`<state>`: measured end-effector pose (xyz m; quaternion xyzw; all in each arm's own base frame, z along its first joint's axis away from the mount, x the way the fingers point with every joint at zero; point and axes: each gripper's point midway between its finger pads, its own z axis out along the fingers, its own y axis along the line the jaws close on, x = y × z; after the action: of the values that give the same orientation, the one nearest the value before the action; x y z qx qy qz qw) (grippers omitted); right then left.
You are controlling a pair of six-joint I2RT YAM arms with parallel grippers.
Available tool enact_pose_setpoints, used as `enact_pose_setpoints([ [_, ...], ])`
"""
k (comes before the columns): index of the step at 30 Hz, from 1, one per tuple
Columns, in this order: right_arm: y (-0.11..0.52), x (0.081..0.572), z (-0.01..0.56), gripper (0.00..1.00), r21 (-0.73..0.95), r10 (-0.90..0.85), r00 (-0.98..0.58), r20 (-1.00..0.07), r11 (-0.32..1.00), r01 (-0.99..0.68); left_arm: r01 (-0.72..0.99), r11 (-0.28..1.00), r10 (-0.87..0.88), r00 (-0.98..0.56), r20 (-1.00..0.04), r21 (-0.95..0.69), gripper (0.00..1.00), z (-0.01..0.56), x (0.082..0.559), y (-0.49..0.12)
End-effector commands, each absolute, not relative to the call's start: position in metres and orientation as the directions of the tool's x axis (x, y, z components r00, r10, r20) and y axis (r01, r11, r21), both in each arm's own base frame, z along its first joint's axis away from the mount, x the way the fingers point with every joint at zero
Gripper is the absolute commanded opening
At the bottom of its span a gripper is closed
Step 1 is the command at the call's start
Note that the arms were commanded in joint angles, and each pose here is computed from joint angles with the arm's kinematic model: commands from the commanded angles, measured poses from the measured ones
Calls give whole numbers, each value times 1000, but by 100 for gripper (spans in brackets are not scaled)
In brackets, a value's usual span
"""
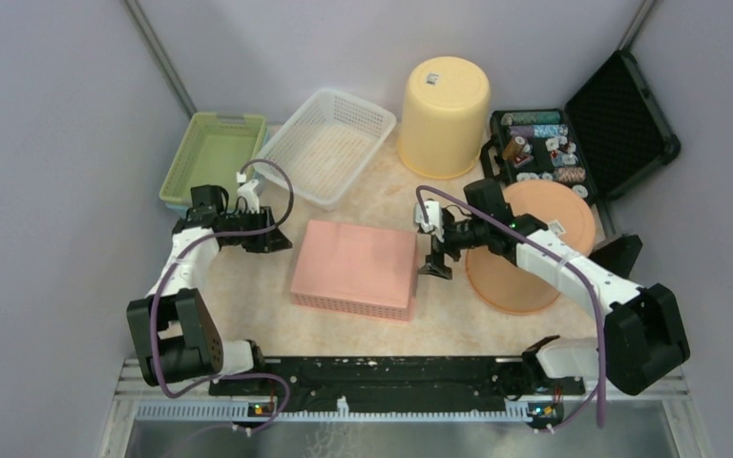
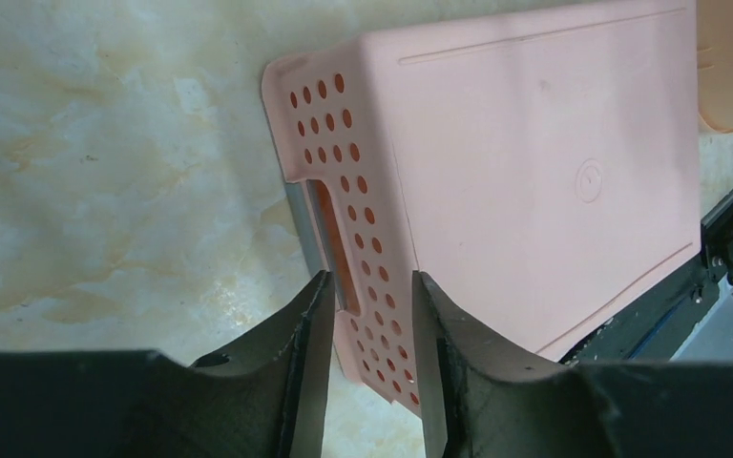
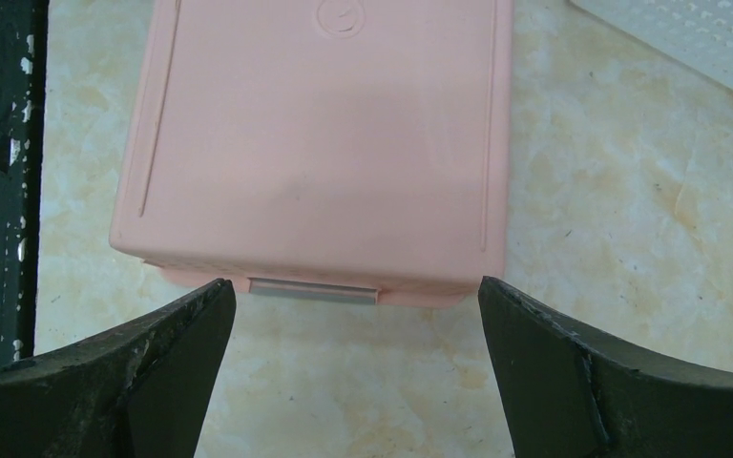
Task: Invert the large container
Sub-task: Turn the container upside down at the center of the board, then move the container to the corner of the board.
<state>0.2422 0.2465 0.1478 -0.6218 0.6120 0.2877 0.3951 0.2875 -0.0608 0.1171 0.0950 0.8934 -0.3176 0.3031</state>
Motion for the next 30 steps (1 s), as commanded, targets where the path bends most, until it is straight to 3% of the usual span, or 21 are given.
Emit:
enact_pose_setpoints([
  [1, 250, 237, 156, 99, -197, -507, 158, -847, 23, -980, 412, 790, 6, -746, -666, -454, 44, 128, 293, -57],
  [6, 248, 236, 151, 99, -208, -519, 171, -837, 13, -978, 433, 789, 5, -713, -701, -435, 57, 140, 297, -58],
  [11, 246, 240, 143, 99, -216, -544, 169, -822, 23, -976, 520, 757, 38, -640, -767, -396, 80, 164, 299, -64],
  [13, 247, 243, 141, 99, -224, -556, 170, -814, 30, -974, 547, 744, 50, -618, -785, -384, 85, 170, 300, -66],
  [19, 252, 249, 128, 99, -269, -622, 190, -759, 35, -963, 584, 743, 72, -553, -830, -326, 87, 180, 301, -67],
  [24, 254, 270, 113, 99, -318, -712, 163, -683, 89, -944, 616, 766, 130, -431, -893, -185, 99, 197, 298, -62],
  [30, 259, 282, 111, 99, -323, -741, 132, -658, 119, -939, 622, 774, 157, -371, -915, -120, 99, 210, 292, -61],
])
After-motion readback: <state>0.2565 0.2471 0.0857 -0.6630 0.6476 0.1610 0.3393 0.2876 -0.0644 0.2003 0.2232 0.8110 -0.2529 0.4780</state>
